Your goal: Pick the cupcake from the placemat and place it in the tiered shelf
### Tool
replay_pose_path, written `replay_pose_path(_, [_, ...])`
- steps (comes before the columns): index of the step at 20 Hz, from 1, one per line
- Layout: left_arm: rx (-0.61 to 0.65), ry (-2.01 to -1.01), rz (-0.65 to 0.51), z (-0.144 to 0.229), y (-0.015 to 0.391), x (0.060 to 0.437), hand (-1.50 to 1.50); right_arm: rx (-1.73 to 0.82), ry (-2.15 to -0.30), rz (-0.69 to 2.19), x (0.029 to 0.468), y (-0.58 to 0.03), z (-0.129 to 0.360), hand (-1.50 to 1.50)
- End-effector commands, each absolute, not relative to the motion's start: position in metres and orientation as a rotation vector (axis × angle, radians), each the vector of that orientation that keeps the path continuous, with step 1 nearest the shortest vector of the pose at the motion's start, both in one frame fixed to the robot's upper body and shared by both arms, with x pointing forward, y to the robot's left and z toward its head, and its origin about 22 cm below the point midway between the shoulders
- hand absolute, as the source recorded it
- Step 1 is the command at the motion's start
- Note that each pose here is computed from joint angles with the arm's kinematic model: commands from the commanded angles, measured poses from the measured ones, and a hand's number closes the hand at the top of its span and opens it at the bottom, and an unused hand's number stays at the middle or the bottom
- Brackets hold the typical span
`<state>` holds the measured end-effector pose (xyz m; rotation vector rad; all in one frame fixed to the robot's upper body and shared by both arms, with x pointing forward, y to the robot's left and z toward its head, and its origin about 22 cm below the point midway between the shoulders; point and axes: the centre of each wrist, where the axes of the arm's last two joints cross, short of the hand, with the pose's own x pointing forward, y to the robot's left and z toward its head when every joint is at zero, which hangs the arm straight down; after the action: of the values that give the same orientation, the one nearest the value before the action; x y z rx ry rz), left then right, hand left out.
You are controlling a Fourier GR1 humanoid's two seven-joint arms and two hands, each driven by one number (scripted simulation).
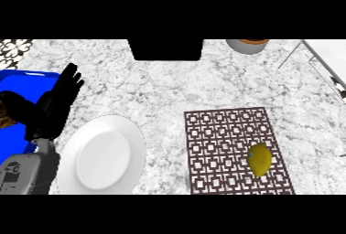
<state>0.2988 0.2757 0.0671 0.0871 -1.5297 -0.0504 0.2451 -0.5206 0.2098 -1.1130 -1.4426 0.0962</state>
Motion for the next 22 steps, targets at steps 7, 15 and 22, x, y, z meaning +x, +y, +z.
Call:
replay_pose_path(7, [0.087, -1.525, -0.052, 0.072, 0.270, 0.298, 0.00, -1.215, -1.488, -0.124, 0.255, -0.562, 0.187, -1.50])
replay_pose_path(15, [0.083, -1.529, -0.064, 0.061, 0.255, 0.301, 0.00, -1.224, -1.600, -0.185, 0.232, -0.598, 0.221, -1.50])
replay_pose_path(22, [0.074, -1.528, -0.046, 0.063, 0.282, 0.305, 0.00, -0.931, -1.517, -0.160, 0.190, -0.632, 0.231, -1.50])
